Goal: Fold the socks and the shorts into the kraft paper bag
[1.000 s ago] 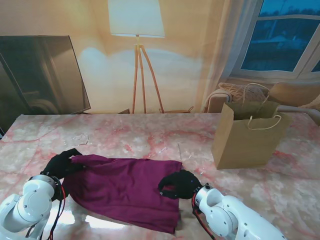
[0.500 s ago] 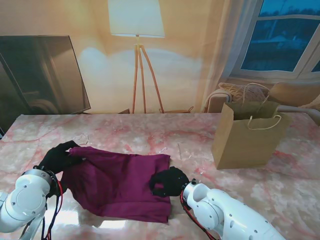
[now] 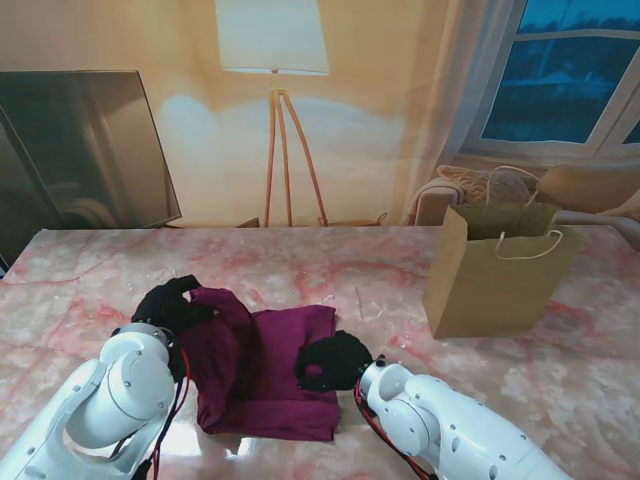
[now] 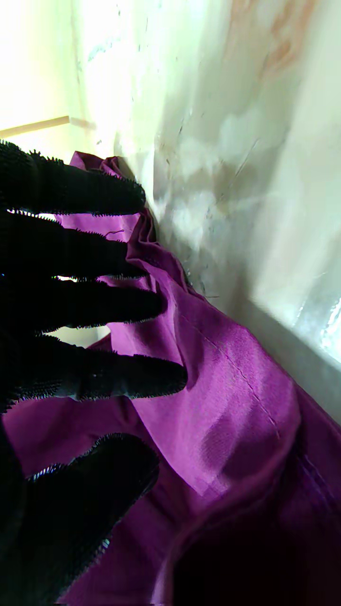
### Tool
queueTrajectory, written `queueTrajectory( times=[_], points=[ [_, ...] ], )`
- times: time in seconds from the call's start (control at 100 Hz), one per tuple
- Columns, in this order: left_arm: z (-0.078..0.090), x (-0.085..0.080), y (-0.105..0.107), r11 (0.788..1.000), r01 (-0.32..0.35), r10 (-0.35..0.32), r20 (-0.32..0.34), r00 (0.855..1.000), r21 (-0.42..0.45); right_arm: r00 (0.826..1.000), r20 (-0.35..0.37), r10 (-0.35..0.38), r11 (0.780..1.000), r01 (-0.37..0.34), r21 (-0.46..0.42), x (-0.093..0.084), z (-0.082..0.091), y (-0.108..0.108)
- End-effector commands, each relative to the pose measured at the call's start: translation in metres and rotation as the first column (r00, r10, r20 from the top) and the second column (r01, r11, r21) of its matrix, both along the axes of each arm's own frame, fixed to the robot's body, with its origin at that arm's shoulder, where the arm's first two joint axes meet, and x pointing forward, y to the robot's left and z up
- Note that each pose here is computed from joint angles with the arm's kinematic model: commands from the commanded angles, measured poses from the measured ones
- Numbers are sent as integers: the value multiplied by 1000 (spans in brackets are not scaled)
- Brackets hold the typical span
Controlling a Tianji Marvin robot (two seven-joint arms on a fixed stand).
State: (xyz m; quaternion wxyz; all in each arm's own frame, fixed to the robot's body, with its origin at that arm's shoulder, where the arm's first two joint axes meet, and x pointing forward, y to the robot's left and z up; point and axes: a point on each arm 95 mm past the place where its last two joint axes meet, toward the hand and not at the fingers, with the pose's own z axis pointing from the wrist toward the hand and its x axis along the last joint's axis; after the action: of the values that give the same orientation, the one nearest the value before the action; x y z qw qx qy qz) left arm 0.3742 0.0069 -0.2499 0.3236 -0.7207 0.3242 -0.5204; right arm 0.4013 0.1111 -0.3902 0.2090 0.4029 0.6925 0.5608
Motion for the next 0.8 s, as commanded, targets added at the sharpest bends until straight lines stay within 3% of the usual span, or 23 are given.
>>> queueTrajectory(
  times=[0.0, 0.12, 0.33, 0.59, 0.79],
  points=[
    [3, 4, -16, 998, 10, -9, 7, 1000, -57, 999, -39, 4, 1000, -5, -27, -9, -17, -2],
    [-1, 10, -38, 999, 16, -17, -15, 1000, -49, 999, -38, 2, 999, -3, -33, -7, -19, -3],
    [-15, 15, -63, 999, 29, -26, -87, 996, 41, 999, -42, -2, 1000, 1, -32, -5, -22, -4],
    [-28, 16, -84, 997, 82, -81, -205, 975, -6, 999, -45, -12, 1000, 11, -14, -7, -21, -2],
    [-30, 15, -94, 992, 97, -112, -224, 968, -77, 999, -17, -49, 999, 49, -4, -8, -11, -7]
  ],
)
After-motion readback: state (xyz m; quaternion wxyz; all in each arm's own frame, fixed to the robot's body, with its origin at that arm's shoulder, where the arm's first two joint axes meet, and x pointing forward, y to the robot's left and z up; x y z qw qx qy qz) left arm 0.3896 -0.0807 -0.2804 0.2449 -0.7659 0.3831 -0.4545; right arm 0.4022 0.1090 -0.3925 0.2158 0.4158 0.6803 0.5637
